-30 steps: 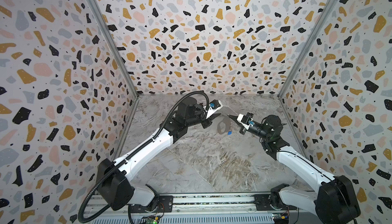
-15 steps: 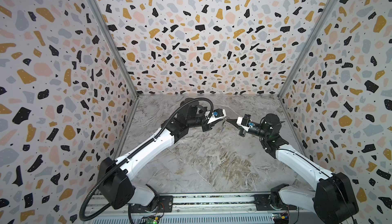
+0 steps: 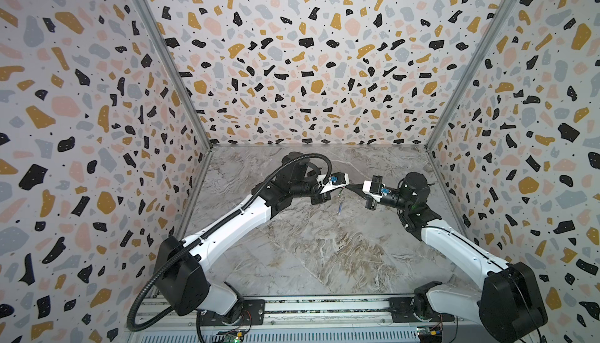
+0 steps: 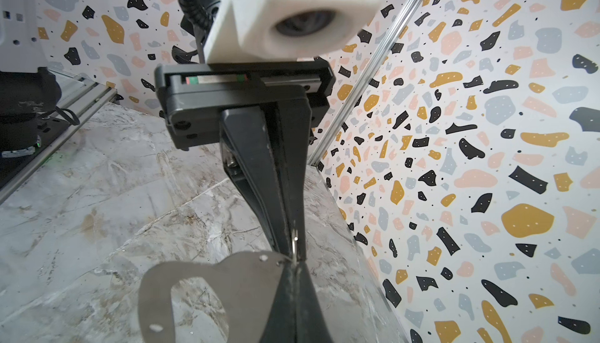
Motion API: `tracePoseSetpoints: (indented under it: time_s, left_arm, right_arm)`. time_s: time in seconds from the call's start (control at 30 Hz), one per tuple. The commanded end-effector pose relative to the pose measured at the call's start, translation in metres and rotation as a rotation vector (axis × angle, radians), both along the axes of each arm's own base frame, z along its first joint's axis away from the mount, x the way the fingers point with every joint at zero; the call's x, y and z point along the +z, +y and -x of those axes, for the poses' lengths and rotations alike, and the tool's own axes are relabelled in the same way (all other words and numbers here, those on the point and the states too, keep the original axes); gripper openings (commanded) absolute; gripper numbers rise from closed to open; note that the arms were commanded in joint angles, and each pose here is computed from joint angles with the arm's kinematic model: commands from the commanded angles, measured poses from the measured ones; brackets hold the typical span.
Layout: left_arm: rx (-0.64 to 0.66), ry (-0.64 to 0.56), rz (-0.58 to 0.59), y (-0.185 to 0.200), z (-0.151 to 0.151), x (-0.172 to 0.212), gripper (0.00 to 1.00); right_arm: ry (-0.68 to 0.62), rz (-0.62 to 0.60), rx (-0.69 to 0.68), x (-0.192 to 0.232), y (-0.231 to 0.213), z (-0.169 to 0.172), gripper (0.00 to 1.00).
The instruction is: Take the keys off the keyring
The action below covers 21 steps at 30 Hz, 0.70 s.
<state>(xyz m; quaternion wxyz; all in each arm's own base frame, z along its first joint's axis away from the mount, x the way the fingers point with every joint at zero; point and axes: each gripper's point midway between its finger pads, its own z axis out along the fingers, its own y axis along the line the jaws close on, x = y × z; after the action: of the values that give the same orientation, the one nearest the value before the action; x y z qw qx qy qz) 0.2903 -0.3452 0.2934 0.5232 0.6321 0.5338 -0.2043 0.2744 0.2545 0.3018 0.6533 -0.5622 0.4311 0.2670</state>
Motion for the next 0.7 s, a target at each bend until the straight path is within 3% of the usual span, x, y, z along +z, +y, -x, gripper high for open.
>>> tracePoseSetpoints:
  time_s: [0.0, 0.13, 0.23, 0.67]
  left_arm:
    - [-0.036, -0.042, 0.044, -0.0071, 0.0064, 0.0236, 0.10]
    - [-0.029, -0.054, 0.044, -0.0056, 0.0066, 0.0249, 0.21]
    - [-0.026, -0.055, 0.042, -0.0042, 0.0076, 0.0252, 0.23]
    - [-0.025, -0.068, 0.047, -0.0036, 0.0107, 0.0295, 0.11]
  right_arm:
    - [-0.054, -0.013, 0.028, 0.0213, 0.0020, 0.0020, 0.00]
    - [-0.048, -0.009, 0.038, 0.0205, 0.0029, 0.0024, 0.00]
    - [-0.045, -0.005, 0.036, 0.0190, 0.0029, 0.0020, 0.00]
    - [-0.042, 0.000, 0.047, 0.0180, 0.0031, 0.0042, 0.00]
